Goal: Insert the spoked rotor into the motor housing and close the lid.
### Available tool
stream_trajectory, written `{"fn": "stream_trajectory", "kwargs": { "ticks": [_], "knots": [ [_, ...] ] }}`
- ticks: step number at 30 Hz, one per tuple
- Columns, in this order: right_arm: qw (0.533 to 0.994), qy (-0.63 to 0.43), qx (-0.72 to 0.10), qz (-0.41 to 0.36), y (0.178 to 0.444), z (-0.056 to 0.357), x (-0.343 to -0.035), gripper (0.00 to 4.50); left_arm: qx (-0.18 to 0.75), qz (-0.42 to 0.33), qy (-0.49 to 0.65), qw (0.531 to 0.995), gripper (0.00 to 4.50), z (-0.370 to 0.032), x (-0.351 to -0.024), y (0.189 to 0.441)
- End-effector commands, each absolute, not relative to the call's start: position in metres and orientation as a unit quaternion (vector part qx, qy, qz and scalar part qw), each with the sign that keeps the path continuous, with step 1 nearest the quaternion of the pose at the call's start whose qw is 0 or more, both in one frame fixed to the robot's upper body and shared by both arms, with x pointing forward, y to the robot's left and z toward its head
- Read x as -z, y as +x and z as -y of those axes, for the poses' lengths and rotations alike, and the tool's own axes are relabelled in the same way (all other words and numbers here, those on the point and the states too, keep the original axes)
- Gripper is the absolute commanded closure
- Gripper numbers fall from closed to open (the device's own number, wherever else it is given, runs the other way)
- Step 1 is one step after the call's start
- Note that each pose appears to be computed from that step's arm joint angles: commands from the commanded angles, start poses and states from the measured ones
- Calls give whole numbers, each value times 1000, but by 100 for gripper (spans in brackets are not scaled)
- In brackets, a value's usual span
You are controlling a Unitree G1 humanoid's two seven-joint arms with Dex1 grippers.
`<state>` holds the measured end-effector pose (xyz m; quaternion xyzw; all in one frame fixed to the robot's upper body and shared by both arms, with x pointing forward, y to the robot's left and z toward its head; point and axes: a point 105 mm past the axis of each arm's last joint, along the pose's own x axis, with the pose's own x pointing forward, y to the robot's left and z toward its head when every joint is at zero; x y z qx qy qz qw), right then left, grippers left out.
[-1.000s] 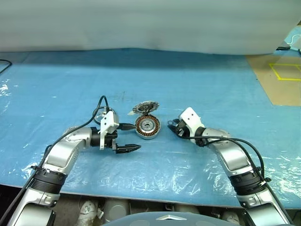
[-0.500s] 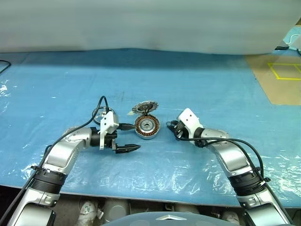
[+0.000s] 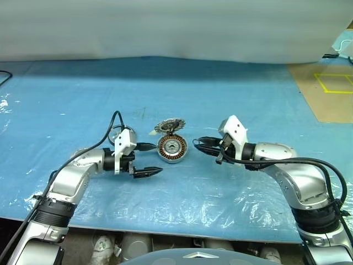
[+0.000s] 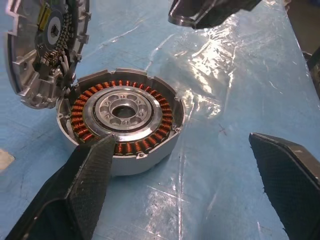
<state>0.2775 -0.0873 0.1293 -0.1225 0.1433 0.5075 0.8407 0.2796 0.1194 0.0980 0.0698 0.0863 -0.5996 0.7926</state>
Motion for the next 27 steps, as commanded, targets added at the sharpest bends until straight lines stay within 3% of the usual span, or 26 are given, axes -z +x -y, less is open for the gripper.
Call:
{"fn": "stream_trajectory", "kwargs": {
  "ticks": [1, 11, 27],
  "knots": [
    [822, -148, -534, -133, 281, 71, -128, 385, 587, -61, 82, 803, 0, -124, -108, 285],
    [793, -192, -566, -118, 305, 39, -119, 385, 562, -50, 89, 821, 0, -129, -107, 284],
    [788, -239, -552, -132, 324, 45, -101, 385, 555, -51, 81, 827, 0, -127, -103, 280]
  ]
}}
